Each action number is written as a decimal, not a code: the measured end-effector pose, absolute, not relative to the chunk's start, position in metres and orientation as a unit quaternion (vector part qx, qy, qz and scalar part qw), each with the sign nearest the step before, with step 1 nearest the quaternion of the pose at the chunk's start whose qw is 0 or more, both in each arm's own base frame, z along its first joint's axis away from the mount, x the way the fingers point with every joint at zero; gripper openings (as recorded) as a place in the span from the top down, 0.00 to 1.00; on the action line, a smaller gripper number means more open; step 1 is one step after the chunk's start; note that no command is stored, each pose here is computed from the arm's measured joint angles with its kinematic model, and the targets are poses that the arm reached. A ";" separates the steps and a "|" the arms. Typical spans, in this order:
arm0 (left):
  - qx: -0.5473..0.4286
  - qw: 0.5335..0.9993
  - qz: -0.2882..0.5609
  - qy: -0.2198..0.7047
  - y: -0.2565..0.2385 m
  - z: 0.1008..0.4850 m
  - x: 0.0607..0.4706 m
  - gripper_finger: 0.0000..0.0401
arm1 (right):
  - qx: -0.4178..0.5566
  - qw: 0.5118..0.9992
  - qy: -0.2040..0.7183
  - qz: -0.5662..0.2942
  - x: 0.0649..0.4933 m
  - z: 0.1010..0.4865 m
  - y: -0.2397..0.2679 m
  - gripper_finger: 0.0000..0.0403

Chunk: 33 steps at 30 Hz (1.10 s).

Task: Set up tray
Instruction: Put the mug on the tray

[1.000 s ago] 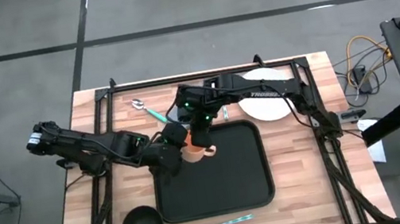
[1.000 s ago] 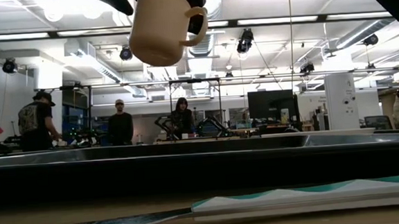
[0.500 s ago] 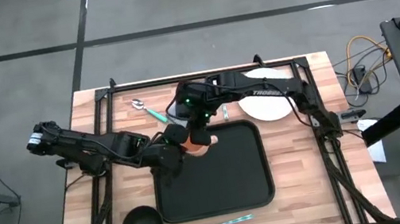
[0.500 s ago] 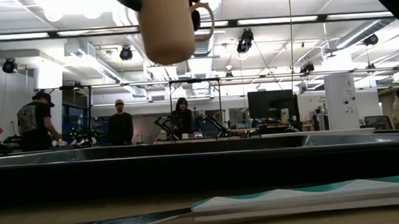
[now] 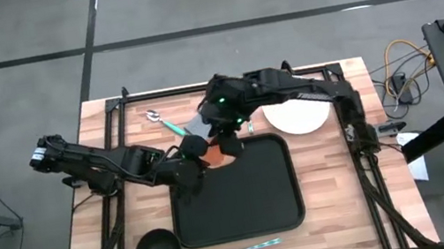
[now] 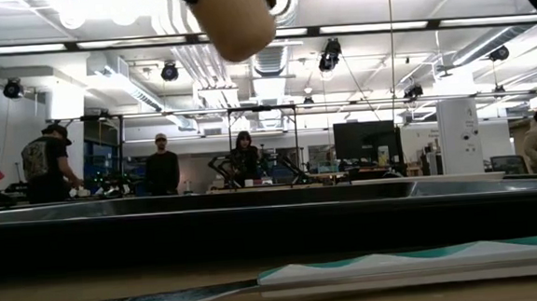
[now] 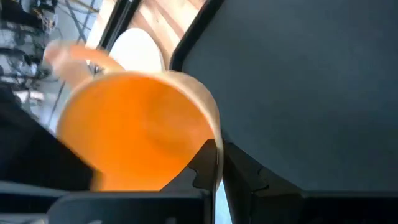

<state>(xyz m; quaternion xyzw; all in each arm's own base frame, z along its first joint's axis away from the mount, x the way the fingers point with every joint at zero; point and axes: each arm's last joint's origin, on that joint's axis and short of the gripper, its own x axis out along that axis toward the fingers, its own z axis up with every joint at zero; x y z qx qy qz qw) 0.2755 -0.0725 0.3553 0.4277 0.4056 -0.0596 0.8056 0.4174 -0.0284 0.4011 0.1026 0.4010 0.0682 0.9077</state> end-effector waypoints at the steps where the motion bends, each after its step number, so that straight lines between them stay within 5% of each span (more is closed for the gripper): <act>1: 0.421 0.805 -0.057 0.415 -0.072 0.354 0.274 1.00 | 0.101 0.912 0.392 0.062 0.412 0.409 -0.029 0.67; 8: 0.343 0.806 -0.023 0.481 -0.067 0.344 0.265 1.00 | 0.075 0.929 0.349 -0.096 0.344 0.468 -0.026 0.56; 15: 0.199 0.831 0.035 0.519 -0.047 0.339 0.264 1.00 | 0.052 0.888 0.410 -0.199 0.300 0.467 0.003 0.55; 23: 0.132 0.816 0.025 0.562 -0.029 0.316 0.264 1.00 | -0.037 0.860 0.417 -0.293 0.277 0.425 0.049 0.55; 28: 0.127 0.796 -0.026 0.591 -0.031 0.299 0.256 1.00 | -0.001 0.852 0.429 -0.301 0.243 0.393 0.060 0.55; 33: 0.058 0.800 0.026 0.596 -0.027 0.290 0.252 1.00 | 0.057 0.871 0.396 -0.284 0.216 0.363 0.071 0.56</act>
